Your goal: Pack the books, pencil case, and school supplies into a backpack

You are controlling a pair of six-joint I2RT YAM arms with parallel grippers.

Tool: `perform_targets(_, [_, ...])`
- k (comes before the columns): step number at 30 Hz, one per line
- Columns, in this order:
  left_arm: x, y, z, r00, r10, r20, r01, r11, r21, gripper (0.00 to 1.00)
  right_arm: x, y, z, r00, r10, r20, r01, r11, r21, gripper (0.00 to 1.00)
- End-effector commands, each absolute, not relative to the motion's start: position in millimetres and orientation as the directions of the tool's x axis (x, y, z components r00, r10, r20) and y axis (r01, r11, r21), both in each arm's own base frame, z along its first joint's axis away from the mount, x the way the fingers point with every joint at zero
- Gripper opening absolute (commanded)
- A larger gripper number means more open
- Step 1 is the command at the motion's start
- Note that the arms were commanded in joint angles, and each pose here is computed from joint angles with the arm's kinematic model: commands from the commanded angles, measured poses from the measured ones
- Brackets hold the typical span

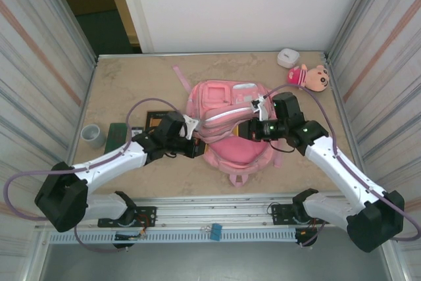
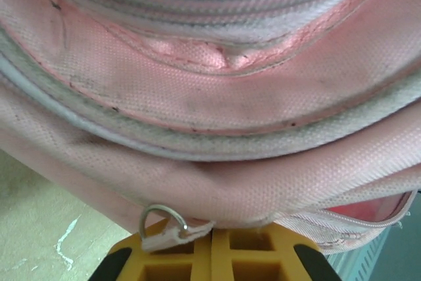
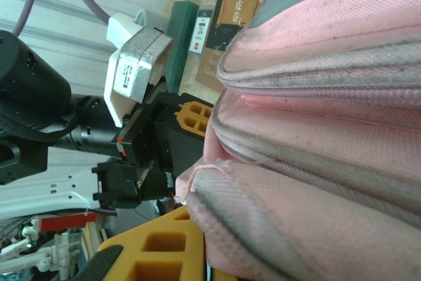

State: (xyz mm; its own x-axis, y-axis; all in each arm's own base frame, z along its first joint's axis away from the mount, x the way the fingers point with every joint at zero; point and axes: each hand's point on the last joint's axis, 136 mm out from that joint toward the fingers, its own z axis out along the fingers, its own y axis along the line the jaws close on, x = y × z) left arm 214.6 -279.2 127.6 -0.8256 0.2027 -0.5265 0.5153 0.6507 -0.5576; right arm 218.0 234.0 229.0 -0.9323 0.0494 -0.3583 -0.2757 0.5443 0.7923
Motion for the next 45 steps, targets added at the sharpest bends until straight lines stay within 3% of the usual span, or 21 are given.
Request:
perform_targets(1, [217,-284,139,-0.812,0.174,-0.557,0.532,0.612,-0.585,0.00,224,237,251,-0.906,0.128,-0.403,-0.291,0.504,0.813,0.32])
perform_targets(6, [217,-300,163,-0.803,0.126,-0.583,0.548,0.540,-0.639,0.00,229,251,239,-0.853,0.293,-0.432,-0.233,0.527,0.817,0.53])
perform_targets(9, [217,-303,169,-0.802,0.117,-0.585,0.550,0.524,-0.650,0.00,235,252,227,-0.806,0.404,-0.433,-0.168,0.544,0.822,0.55])
perform_targets(12, [215,-304,170,-0.803,0.126,-0.582,0.554,0.519,-0.652,0.00,240,254,217,-0.781,0.454,-0.429,-0.135,0.548,0.825,0.46])
perform_targets(18, [228,-278,146,-0.799,0.138,-0.585,0.510,0.670,-0.539,0.00,235,243,232,-0.791,0.356,-0.497,-0.199,0.619,0.760,0.10])
perform_targets(30, [286,-243,131,-0.760,0.080,-0.646,0.427,0.810,-0.402,0.00,205,208,287,-0.889,0.134,-0.438,-0.316,0.513,0.798,0.02])
perform_targets(37, [335,-224,107,-0.753,0.038,-0.657,0.306,0.904,-0.298,0.00,200,205,325,-0.874,0.053,-0.483,-0.394,0.504,0.769,0.03])
perform_targets(38, [340,-224,109,-0.743,0.030,-0.668,0.301,0.907,-0.294,0.04,206,202,324,-0.870,0.078,-0.486,-0.378,0.527,0.761,0.03])
perform_targets(40, [347,-227,118,-0.732,0.017,-0.681,0.307,0.901,-0.308,0.28,223,201,313,-0.884,0.121,-0.452,-0.315,0.560,0.766,0.03])
perform_targets(45, [336,-227,157,-0.704,-0.029,-0.709,0.338,0.865,-0.371,0.47,256,203,299,-0.843,0.250,-0.477,-0.280,0.553,0.785,0.03])
